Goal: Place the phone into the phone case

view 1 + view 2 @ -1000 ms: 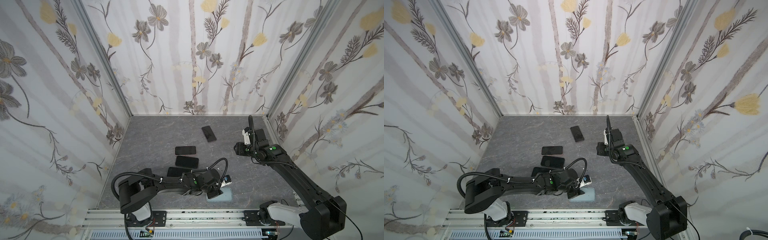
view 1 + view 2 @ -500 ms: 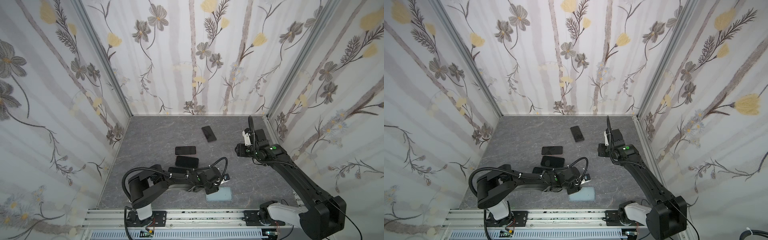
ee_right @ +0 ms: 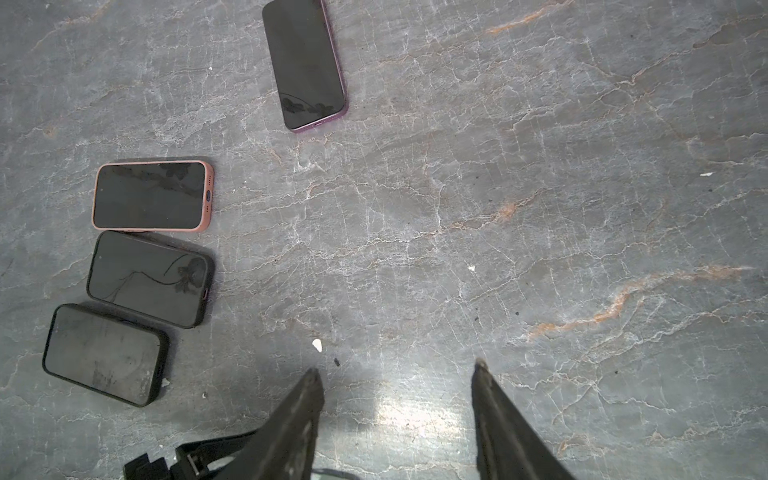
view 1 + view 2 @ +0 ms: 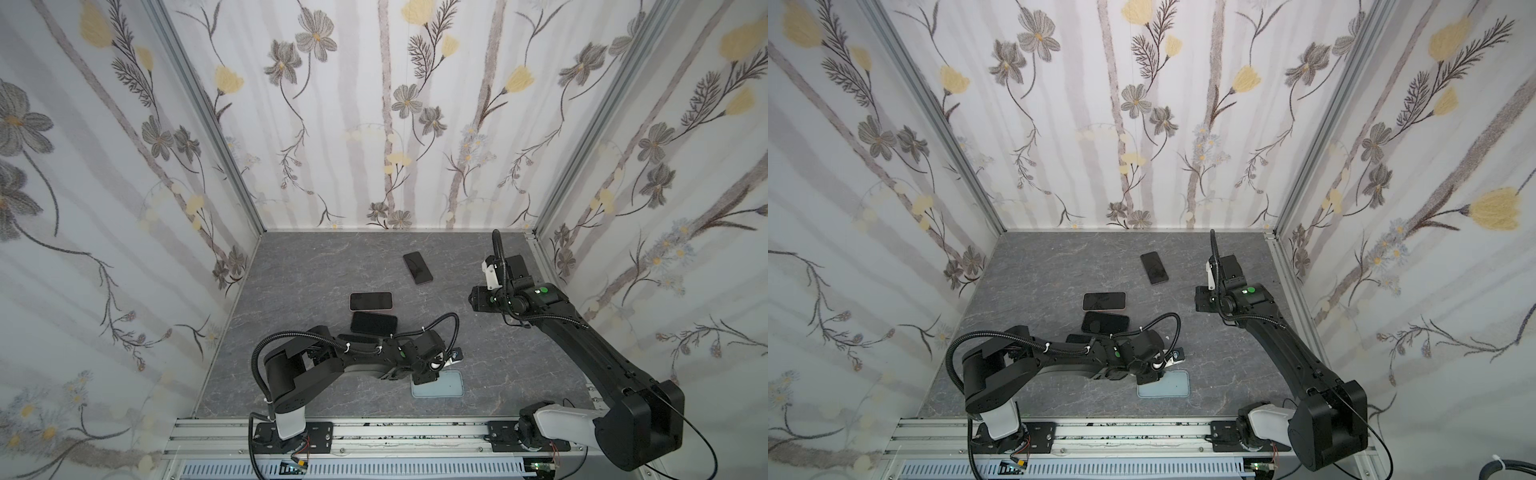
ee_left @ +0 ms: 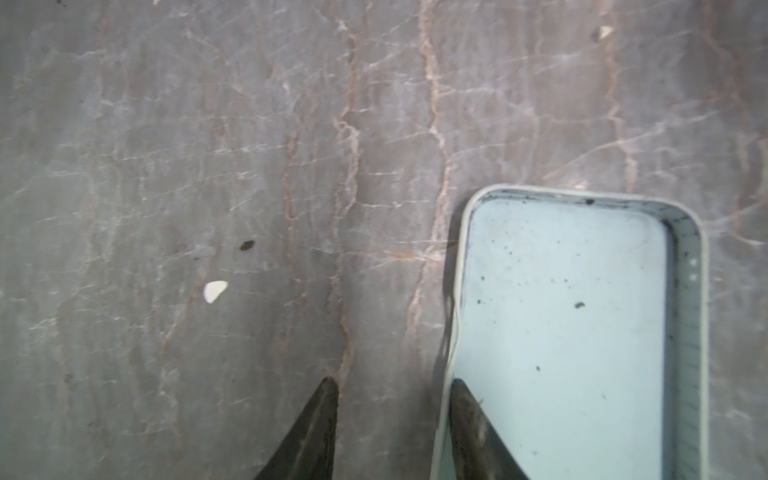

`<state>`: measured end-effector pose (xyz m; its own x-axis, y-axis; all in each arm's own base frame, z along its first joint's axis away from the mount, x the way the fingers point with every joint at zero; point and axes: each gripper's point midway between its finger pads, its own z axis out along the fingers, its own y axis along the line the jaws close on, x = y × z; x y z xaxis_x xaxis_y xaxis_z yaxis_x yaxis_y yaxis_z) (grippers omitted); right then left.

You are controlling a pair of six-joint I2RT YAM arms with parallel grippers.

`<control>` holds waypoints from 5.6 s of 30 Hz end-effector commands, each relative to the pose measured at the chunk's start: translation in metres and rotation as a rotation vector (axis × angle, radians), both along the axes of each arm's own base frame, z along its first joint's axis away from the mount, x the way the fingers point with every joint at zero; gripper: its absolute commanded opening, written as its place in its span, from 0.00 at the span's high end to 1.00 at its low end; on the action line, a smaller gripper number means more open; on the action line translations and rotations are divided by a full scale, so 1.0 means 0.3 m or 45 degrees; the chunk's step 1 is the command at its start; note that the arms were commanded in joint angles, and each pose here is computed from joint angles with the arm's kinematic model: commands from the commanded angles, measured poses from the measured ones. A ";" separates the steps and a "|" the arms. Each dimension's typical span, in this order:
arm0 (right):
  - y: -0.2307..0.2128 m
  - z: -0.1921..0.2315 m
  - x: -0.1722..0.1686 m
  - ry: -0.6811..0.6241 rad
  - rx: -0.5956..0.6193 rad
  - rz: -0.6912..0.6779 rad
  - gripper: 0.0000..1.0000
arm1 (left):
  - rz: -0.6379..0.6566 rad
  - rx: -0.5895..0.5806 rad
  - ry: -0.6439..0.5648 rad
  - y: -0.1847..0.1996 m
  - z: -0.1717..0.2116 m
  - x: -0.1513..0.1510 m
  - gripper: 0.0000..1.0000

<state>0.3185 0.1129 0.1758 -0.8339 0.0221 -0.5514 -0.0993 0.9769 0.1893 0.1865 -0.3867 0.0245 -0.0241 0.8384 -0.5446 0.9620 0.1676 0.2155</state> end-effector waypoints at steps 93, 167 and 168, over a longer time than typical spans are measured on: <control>0.281 0.213 0.535 -0.248 0.147 0.224 0.34 | 0.603 -0.750 -0.390 0.329 0.834 0.444 0.38; 0.464 -0.487 0.649 0.192 -0.314 0.339 0.49 | 1.209 -0.799 -0.253 0.758 0.703 0.550 0.29; 0.468 -0.476 0.644 0.184 -0.309 0.344 0.50 | 1.215 -0.807 -0.250 0.758 0.706 0.553 0.29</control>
